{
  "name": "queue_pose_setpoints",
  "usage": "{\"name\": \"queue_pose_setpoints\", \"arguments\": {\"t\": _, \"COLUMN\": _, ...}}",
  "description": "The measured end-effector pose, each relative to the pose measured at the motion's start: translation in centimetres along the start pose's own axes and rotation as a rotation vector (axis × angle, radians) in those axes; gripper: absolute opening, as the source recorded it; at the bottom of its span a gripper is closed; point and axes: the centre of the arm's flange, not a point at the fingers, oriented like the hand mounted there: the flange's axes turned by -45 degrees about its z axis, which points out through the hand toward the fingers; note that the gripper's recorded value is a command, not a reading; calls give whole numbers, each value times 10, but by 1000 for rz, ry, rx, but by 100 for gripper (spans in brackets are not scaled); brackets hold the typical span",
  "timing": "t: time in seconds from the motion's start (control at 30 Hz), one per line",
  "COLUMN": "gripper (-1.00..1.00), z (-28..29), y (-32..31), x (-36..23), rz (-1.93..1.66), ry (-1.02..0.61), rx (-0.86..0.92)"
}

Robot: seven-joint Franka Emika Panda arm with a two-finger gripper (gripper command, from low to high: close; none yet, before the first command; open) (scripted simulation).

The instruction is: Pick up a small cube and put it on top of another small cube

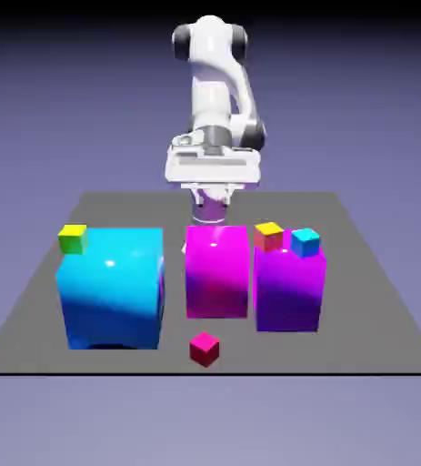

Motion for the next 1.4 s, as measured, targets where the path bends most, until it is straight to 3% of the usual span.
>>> {"name": "queue_pose_setpoints", "arguments": {"t": 0.77, "gripper": 0, "z": 245, "y": 18, "x": -87, "rz": 617, "ry": -746, "rx": -208}}
{"name": "queue_pose_setpoints", "arguments": {"t": 1.0, "gripper": 0, "z": 301, "y": 16, "x": -136, "rz": 683, "ry": -794, "rx": -215}}
{"name": "queue_pose_setpoints", "arguments": {"t": 1.03, "gripper": -100, "z": 309, "y": 15, "x": -145, "rz": 681, "ry": -795, "rx": -215}}
{"name": "queue_pose_setpoints", "arguments": {"t": 1.27, "gripper": -100, "z": 257, "y": 16, "x": -92, "rz": 677, "ry": -794, "rx": -217}}
{"name": "queue_pose_setpoints", "arguments": {"t": 1.4, "gripper": -100, "z": 220, "y": -21, "x": -57, "rz": 614, "ry": -795, "rx": -247}}
